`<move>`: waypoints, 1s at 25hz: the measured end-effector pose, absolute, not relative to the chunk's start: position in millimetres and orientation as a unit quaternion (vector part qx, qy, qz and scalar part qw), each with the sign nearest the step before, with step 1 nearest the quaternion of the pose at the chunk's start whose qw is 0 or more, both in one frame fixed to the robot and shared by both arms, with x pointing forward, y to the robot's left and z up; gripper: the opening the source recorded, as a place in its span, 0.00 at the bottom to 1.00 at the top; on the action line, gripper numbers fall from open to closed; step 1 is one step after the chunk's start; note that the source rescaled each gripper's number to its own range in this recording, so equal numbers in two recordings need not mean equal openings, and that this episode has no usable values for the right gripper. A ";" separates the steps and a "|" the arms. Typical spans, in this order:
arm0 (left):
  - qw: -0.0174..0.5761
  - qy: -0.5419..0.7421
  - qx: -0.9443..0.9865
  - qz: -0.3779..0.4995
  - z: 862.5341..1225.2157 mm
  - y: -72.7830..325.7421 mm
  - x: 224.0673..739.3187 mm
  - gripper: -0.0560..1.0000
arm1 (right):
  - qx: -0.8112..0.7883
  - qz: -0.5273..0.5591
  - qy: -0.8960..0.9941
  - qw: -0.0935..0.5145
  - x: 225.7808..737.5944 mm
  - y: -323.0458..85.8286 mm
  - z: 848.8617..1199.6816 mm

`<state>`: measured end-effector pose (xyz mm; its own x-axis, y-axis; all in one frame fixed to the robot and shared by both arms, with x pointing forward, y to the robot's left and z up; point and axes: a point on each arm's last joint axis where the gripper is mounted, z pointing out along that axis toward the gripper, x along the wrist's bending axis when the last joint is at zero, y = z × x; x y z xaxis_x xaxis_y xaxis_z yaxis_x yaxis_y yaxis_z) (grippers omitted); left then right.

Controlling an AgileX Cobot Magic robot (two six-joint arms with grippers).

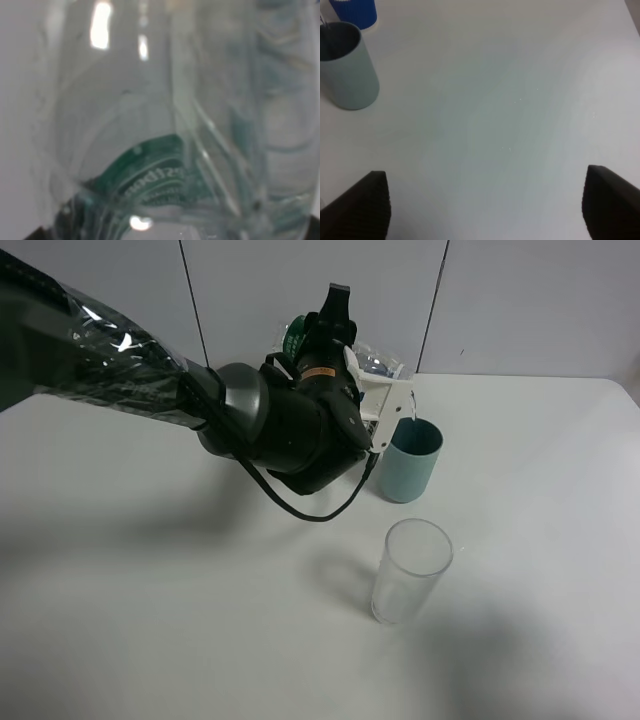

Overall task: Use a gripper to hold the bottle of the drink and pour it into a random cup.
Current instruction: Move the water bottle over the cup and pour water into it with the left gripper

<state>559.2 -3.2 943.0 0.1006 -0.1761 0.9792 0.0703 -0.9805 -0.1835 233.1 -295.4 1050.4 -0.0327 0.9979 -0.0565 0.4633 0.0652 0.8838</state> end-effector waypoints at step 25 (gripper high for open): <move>0.113 0.047 -0.731 -0.672 944.3 -1.9 559.2 0.06 | 0.584 0.355 0.625 0.377 233.1 -295.4 1050.4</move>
<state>559.2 -1.9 944.3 0.0927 -0.2204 0.9710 0.0822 -0.9702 -0.2280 233.1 -295.4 1050.4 -0.0327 0.9979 -0.0565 0.4633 0.0652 0.8838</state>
